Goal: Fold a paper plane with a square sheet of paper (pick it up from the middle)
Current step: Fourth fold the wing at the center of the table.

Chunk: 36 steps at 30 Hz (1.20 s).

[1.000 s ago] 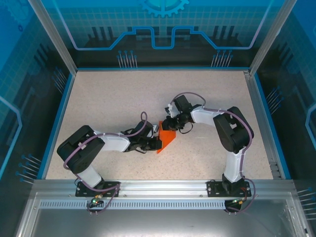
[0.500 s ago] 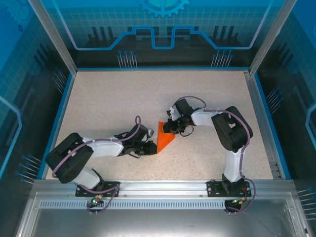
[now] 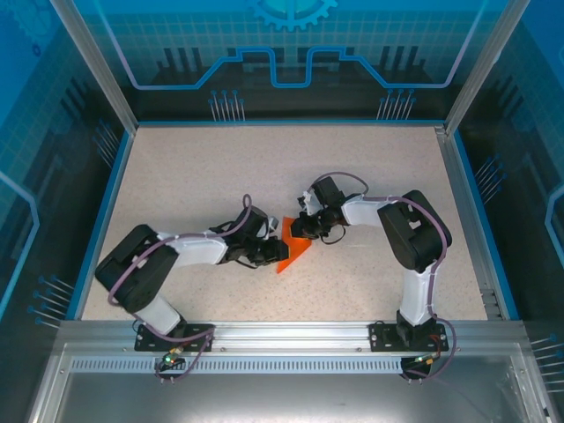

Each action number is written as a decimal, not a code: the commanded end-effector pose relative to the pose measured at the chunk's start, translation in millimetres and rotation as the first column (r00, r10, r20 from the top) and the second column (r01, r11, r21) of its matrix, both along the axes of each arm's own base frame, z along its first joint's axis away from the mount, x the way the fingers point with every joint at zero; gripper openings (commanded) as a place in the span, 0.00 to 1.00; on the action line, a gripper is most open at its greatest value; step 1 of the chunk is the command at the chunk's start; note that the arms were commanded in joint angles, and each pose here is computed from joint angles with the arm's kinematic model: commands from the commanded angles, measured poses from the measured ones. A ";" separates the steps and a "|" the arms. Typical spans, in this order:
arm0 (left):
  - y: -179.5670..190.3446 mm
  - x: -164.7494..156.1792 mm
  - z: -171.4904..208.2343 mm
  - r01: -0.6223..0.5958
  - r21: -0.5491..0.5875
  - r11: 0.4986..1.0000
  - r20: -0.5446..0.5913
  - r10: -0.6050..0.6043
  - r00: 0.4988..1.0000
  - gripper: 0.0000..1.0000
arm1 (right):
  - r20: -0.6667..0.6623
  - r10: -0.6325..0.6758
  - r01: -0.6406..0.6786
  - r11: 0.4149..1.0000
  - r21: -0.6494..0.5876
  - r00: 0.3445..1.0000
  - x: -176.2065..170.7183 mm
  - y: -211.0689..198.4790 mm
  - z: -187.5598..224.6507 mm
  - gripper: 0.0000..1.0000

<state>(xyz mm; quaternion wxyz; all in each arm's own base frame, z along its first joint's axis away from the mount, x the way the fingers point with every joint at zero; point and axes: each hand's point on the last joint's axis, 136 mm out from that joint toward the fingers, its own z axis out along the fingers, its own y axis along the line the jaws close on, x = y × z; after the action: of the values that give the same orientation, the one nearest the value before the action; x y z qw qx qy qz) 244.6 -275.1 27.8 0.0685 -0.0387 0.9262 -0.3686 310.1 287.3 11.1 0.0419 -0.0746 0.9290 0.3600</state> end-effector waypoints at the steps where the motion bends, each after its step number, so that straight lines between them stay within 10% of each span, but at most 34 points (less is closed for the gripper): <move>1: 0.2 -9.4 -15.8 -0.002 -0.009 1.000 -0.081 0.002 0.997 0.20 | -0.054 -0.026 0.018 0.990 -0.140 0.998 -16.4 -19.4 -43.2 0.15; 12: 49.9 -81.3 -59.8 0.004 0.093 0.996 -0.229 0.018 0.973 0.19 | -0.033 -0.017 0.013 0.994 -0.110 0.999 -8.9 -12.3 -27.3 0.18; 36: 19.4 12.0 47.4 -0.070 0.022 0.997 0.100 0.068 0.993 0.24 | 0.095 0.005 0.000 0.999 -0.045 0.995 -10.2 -11.1 46.1 0.31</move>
<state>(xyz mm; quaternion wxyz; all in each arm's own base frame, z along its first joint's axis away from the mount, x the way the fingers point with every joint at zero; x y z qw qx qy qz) 249.9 -256.1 80.1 0.1322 -0.0486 0.9178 -0.3713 309.1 282.9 49.9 0.0809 -0.0914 0.9302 0.3462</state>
